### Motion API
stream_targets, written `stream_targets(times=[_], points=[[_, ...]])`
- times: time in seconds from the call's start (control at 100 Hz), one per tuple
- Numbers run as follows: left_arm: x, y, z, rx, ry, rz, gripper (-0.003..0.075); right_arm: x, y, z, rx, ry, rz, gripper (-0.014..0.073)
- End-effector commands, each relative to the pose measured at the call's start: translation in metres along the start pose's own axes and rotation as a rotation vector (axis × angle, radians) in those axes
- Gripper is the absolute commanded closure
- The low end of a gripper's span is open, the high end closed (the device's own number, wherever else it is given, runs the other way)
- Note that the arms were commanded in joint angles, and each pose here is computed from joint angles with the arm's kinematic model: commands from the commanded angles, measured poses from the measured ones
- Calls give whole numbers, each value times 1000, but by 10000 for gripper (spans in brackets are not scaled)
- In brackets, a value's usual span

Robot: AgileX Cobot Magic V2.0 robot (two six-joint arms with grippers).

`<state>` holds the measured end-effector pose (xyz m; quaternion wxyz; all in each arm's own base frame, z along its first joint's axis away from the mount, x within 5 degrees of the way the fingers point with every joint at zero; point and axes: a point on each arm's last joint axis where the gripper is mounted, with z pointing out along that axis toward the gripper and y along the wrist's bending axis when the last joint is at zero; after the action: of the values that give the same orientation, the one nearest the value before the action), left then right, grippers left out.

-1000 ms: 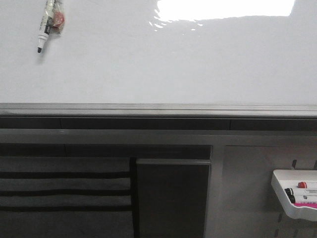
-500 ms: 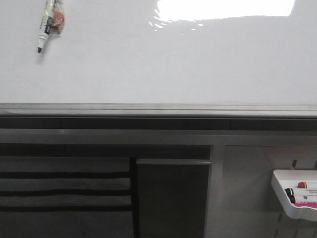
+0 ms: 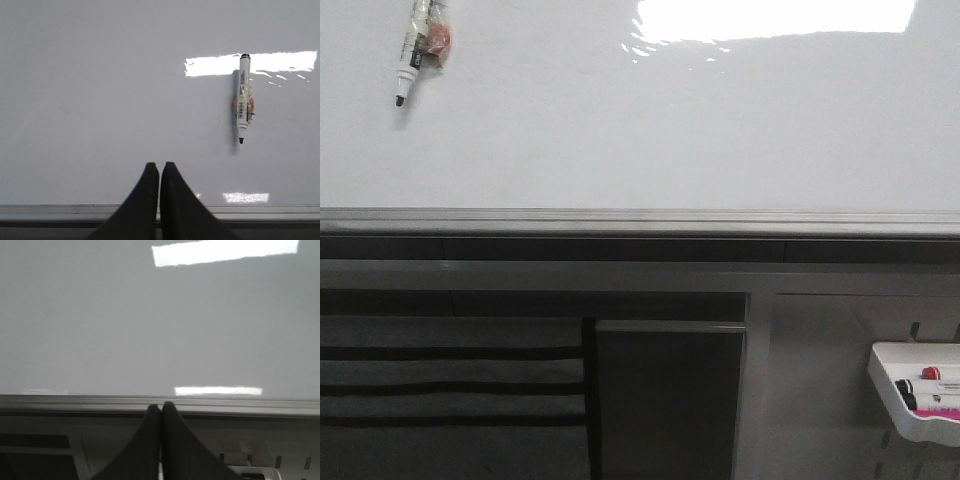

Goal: Write number 3 on whiteboard

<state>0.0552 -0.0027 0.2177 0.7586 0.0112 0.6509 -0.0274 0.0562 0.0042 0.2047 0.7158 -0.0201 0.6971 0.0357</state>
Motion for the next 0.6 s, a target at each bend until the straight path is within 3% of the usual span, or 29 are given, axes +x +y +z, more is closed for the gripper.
stream_targets(times=[0.0, 0.19, 0.38, 0.59], points=[[-7, 1, -3, -9, -97, -21, 741, 1, 0, 0, -1, -63, -29, 664], [-20, 0, -3, -4, -92, -65, 741, -19, 1, -3, -4, -137, -21, 664], [-74, -4, -5, 27, -46, -64, 741, -67, 1, -13, 5, -195, -22, 664], [-120, -7, 18, 54, 213, 68, 741, -109, 0, -3, 29, -80, -53, 664]])
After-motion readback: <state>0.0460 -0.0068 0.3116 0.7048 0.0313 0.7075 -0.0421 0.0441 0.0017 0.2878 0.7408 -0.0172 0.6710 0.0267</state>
